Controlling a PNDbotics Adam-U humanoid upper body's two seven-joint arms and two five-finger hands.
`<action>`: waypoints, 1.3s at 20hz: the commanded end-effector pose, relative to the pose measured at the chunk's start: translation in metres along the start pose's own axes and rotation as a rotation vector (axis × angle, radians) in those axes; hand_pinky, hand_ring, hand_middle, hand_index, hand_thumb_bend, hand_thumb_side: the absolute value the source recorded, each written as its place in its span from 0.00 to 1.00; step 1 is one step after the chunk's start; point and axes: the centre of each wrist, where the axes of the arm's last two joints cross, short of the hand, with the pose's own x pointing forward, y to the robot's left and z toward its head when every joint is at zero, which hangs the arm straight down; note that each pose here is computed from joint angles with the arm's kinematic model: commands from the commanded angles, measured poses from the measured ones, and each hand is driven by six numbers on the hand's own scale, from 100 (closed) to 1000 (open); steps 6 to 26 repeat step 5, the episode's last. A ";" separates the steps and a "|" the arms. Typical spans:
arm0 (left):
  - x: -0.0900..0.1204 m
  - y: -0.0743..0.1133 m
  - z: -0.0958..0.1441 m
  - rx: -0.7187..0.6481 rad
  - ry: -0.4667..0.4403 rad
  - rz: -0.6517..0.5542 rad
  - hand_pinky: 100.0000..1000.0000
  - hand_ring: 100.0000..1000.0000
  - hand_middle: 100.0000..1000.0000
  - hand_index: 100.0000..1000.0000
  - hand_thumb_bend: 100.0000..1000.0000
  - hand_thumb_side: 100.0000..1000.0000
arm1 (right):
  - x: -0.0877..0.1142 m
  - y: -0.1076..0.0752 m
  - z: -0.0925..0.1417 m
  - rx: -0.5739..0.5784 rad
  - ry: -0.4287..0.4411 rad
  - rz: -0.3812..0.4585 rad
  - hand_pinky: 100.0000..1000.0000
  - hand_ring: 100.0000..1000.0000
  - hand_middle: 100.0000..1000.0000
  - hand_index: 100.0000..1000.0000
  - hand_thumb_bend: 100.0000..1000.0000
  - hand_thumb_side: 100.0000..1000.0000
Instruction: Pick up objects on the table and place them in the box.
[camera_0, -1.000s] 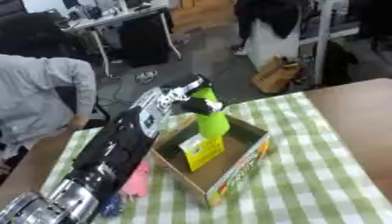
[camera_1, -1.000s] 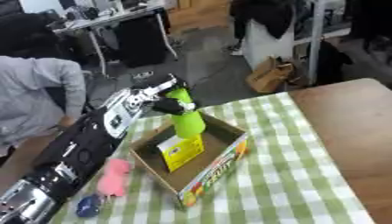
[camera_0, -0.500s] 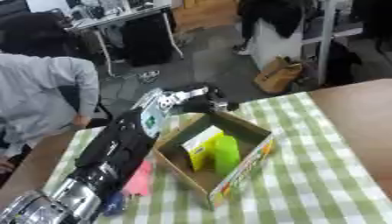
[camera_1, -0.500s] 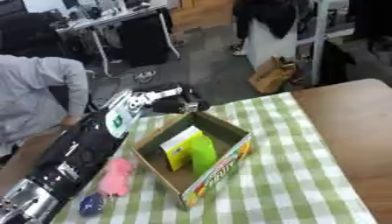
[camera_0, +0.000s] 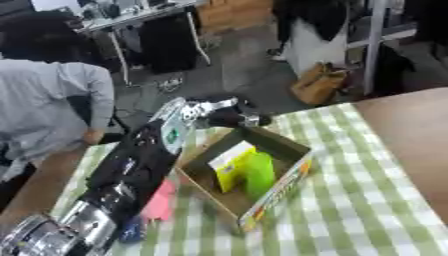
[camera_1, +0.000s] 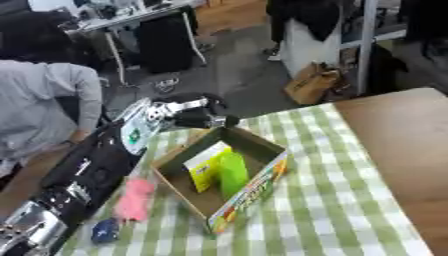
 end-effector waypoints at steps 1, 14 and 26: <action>-0.005 0.032 0.013 0.058 0.012 -0.044 0.72 0.84 0.89 0.96 0.63 0.97 | 0.007 -0.002 -0.006 0.001 -0.032 0.005 0.70 0.88 0.81 0.98 0.00 1.00; -0.012 0.068 0.034 0.030 0.035 -0.087 0.73 0.85 0.90 0.95 0.61 0.96 | 0.006 -0.005 -0.004 -0.002 -0.024 0.022 0.70 0.88 0.81 0.98 0.00 1.00; -0.012 0.068 0.034 0.030 0.035 -0.087 0.73 0.85 0.90 0.95 0.61 0.96 | 0.006 -0.005 -0.004 -0.002 -0.024 0.022 0.70 0.88 0.81 0.98 0.00 1.00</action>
